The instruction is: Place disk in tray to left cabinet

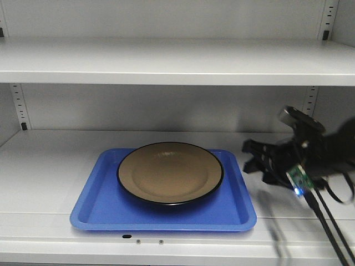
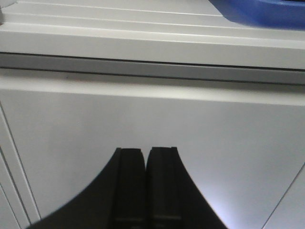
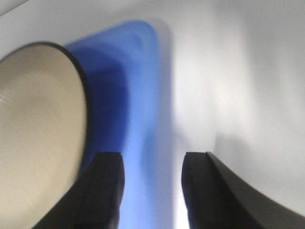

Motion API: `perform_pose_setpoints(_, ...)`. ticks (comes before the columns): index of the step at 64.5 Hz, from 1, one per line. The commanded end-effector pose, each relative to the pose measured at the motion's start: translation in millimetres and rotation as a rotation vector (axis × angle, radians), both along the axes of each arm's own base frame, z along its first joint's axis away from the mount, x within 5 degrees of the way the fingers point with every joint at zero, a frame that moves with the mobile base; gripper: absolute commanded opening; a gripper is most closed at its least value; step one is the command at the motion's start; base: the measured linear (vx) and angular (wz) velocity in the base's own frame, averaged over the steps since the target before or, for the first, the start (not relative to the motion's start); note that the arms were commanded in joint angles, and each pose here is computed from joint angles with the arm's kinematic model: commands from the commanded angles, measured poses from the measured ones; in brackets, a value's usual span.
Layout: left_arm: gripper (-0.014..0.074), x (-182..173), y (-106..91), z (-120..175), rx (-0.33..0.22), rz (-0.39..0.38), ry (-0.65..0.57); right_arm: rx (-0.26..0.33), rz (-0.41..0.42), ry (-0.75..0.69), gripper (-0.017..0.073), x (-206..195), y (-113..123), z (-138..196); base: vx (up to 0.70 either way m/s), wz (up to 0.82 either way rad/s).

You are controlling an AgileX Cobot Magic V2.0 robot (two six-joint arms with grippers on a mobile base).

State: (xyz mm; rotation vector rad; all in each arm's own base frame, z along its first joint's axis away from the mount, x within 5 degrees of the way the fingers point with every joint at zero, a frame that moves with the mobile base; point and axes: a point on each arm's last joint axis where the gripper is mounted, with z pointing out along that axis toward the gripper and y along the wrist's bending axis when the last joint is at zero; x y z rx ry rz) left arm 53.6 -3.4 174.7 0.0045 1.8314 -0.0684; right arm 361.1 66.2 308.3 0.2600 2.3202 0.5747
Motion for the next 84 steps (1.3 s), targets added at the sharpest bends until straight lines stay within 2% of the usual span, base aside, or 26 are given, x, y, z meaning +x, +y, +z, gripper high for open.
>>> perform_pose_setpoints(1,-0.0006,2,0.2,1,-0.009,0.004,-0.067,0.005,-0.079,-0.209,0.0342,-35,-11,31,0.00,0.00)
perform_pose_setpoints(6,-0.0006,2,0.2,1,-0.009,0.004,-0.067,0.001,-0.102,-0.235,0.0316,-73,-18,25,0.00,0.00)
perform_pose_setpoints(10,-0.0006,2,0.2,1,-0.009,0.004,-0.067,-0.015,-0.122,-0.311,0.0289,-109,-26,29,0.00,0.00)
perform_pose_setpoints(16,-0.0006,2,0.2,1,-0.009,0.004,-0.067,-0.103,-0.117,-0.434,0.0234,-162,-36,26,0.00,0.00)
perform_pose_setpoints(24,-0.0006,2,0.2,1,-0.009,0.004,-0.067,-0.185,-0.101,-0.521,0.0147,-211,-44,11,0.00,0.00)
perform_pose_setpoints(32,-0.0006,2,0.2,1,-0.009,0.004,-0.067,-0.348,-0.056,-0.593,0.0046,-253,-52,-20,0.00,0.00)
perform_pose_setpoints(36,-0.0006,2,0.2,1,-0.009,0.004,-0.067,-0.410,-0.045,-0.646,0.0004,-271,-56,-35,0.00,0.00)
perform_pose_setpoints(40,-0.0006,2,0.2,1,-0.009,0.004,-0.067,-0.448,-0.050,-0.705,-0.0014,-287,-59,-48,0.00,0.00)
perform_pose_setpoints(50,-0.0006,2,0.2,1,-0.009,0.004,-0.067,-0.467,-0.119,-0.755,-0.0008,-307,-64,-94,0.00,0.00)
perform_pose_setpoints(58,-0.0006,2,0.2,1,-0.009,0.003,-0.067,-0.484,-0.141,-0.660,-0.0008,-304,-66,-130,0.00,0.00)
perform_pose_setpoints(61,-0.0006,2,0.2,1,-0.009,0.003,-0.067,-0.489,-0.137,-0.616,-0.0008,-305,-67,-131,0.00,0.00)
perform_pose_setpoints(84,-0.0006,2,0.2,1,-0.009,0.004,-0.067,-0.486,-0.135,-0.620,-0.0008,-306,-67,-132,0.00,0.00)
